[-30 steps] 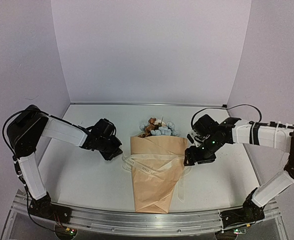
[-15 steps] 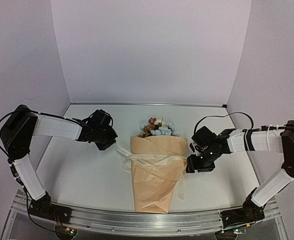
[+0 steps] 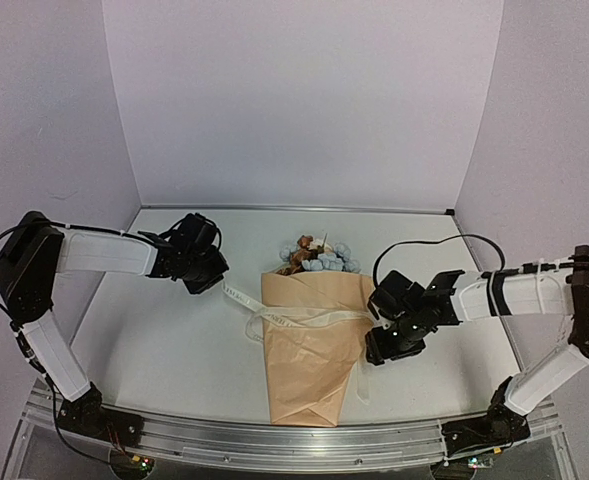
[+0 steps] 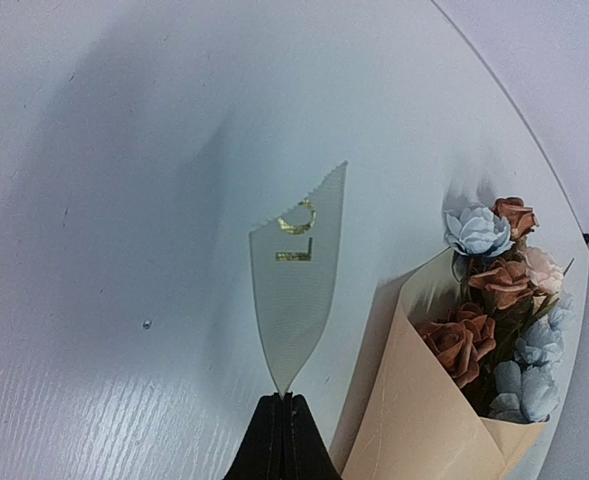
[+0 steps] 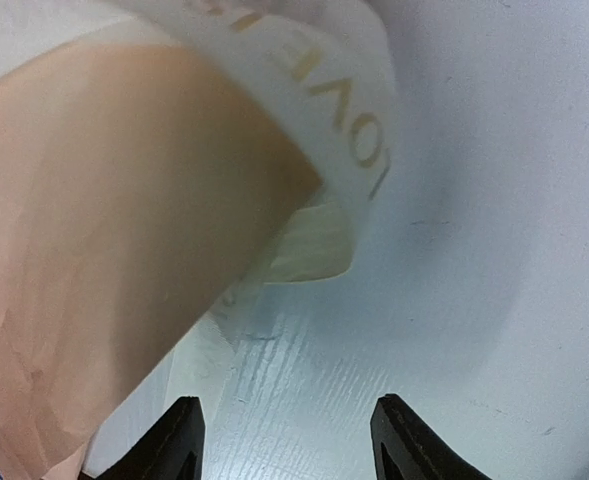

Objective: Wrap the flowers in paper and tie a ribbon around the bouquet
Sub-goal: Cross the ribbon over the folded bouquet, then adjust the ribbon on the folded bouquet.

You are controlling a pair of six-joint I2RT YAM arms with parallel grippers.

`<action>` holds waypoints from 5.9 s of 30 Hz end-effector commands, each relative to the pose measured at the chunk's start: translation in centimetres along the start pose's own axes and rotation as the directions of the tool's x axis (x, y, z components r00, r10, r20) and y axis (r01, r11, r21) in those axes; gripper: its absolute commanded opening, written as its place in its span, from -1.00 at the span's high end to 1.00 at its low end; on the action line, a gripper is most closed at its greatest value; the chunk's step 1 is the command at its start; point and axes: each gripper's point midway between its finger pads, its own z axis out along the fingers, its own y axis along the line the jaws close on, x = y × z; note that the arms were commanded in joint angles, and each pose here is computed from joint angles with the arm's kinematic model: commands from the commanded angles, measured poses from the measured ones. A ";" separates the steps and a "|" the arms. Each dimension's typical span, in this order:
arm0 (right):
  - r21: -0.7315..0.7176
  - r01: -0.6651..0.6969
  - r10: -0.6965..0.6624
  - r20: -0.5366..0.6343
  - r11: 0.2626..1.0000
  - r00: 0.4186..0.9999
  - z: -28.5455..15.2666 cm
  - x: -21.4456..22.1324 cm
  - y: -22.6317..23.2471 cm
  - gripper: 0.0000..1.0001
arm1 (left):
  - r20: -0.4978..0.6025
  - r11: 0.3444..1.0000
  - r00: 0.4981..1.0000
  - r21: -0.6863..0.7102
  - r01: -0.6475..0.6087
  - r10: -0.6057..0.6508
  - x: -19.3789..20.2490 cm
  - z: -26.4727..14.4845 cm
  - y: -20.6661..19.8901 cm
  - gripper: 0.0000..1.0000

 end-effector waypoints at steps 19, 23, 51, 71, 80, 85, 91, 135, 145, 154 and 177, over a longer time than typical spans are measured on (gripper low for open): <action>0.253 0.087 -0.100 0.037 0.963 0.994 2.2 1.9 -2.7 0.45 | 0.049 0.999 0.999 0.037 -0.010 0.008 -2.3 -1.7 -1.1 1.00; 0.288 0.117 -0.128 0.021 0.951 0.992 1.0 3.3 -4.9 0.63 | 0.053 1.000 0.998 0.020 -0.015 0.014 -2.6 -1.8 -0.4 1.00; 0.151 0.306 -0.304 -0.039 0.940 0.952 1.8 0.6 -1.2 0.46 | 0.038 0.998 0.998 0.026 -0.053 0.052 -2.3 -1.7 -0.2 1.00; 0.255 -0.058 0.084 -0.094 0.965 0.992 -4.0 -0.1 -9.7 1.00 | 0.065 0.973 0.997 -0.228 -0.026 0.042 -2.5 -3.7 11.7 1.00; 0.213 -0.152 0.176 -0.100 0.965 0.979 -4.7 0.1 -10.4 1.00 | 0.084 0.954 0.996 -0.299 0.004 0.022 -4.0 -4.5 15.2 1.00; 0.137 -0.137 0.147 -0.066 0.981 0.987 -8.2 -0.9 -9.2 1.00 | 0.070 0.957 0.997 -0.289 -0.018 0.040 -4.2 -4.1 14.9 1.00; 0.058 -0.121 0.122 -0.019 0.991 0.992 -12.3 -1.8 -7.8 1.00 | 0.043 0.972 0.997 -0.229 -0.056 0.067 -4.2 -3.3 13.3 1.00; 0.188 0.122 -0.154 0.167 0.974 0.974 -21.6 -6.4 -7.4 1.00 | -0.182 0.826 0.831 0.340 -0.449 0.526 7.9 -1.7 -7.7 1.00; 0.215 0.120 -0.144 0.104 0.969 0.984 -19.7 -4.9 -8.2 1.00 | -0.075 0.970 0.990 -0.203 -0.134 0.121 0.0 -0.5 9.4 1.00; 0.212 0.133 -0.150 0.068 0.968 0.986 -18.8 -4.1 -8.3 1.00 | 0.010 0.976 0.991 -0.179 -0.127 0.131 -2.3 -2.7 9.6 -0.07; 0.119 0.102 -0.111 0.071 0.988 0.991 -18.9 -3.9 -6.7 1.00 | 0.303 0.220 0.486 0.617 -0.756 0.820 19.0 -9.5 -21.3 0.11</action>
